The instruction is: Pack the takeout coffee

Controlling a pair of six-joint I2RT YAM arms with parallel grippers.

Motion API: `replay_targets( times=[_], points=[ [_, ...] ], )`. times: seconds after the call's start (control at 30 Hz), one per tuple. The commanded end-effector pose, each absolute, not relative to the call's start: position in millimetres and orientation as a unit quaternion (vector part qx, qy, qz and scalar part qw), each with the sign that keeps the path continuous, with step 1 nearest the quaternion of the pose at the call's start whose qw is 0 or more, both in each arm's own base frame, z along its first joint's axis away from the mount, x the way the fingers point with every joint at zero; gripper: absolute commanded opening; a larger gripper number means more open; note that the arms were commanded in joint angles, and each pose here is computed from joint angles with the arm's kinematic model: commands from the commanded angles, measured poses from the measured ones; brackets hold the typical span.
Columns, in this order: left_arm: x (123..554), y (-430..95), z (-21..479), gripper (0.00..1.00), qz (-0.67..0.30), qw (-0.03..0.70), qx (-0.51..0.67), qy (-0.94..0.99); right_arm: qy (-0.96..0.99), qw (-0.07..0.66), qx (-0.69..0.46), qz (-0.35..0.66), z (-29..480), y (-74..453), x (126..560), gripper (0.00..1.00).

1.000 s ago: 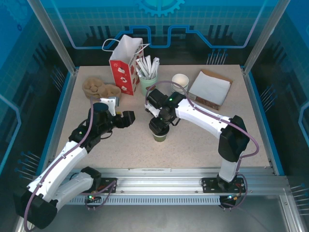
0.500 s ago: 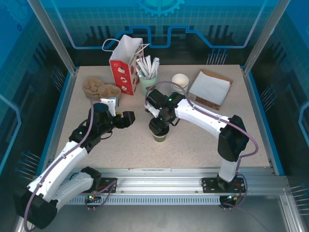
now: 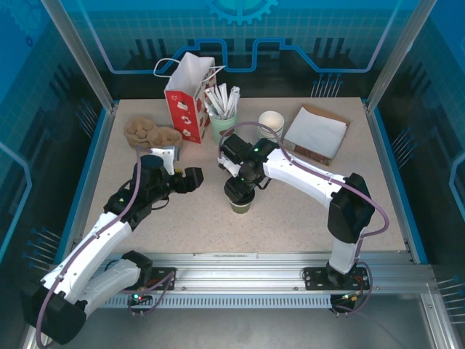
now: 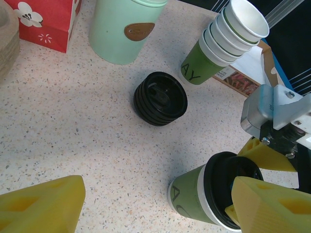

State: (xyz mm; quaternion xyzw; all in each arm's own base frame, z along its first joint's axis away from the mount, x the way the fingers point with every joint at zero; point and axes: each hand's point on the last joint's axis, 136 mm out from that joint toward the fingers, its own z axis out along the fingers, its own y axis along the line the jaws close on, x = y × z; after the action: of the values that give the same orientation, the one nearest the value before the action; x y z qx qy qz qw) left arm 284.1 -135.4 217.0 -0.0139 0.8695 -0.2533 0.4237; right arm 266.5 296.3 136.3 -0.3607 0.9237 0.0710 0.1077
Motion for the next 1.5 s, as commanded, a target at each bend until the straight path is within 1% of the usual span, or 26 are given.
replay_targets(
  times=[0.0,0.43,1.03,1.47],
  points=[
    [281,-140,209,0.81,-0.264,0.413,-0.002,0.872,0.921,0.11,-0.364,0.086,154,295,259,0.59],
    [272,-152,202,0.81,-0.292,0.388,0.018,0.874,0.921,0.102,-0.366,0.079,144,295,261,0.59],
    [270,-151,200,0.81,-0.29,0.384,0.021,0.876,0.927,0.083,-0.359,0.07,120,291,262,0.59],
    [268,-152,198,0.81,-0.294,0.381,0.019,0.876,0.922,0.091,-0.373,0.045,119,283,265,0.59]
  ],
)
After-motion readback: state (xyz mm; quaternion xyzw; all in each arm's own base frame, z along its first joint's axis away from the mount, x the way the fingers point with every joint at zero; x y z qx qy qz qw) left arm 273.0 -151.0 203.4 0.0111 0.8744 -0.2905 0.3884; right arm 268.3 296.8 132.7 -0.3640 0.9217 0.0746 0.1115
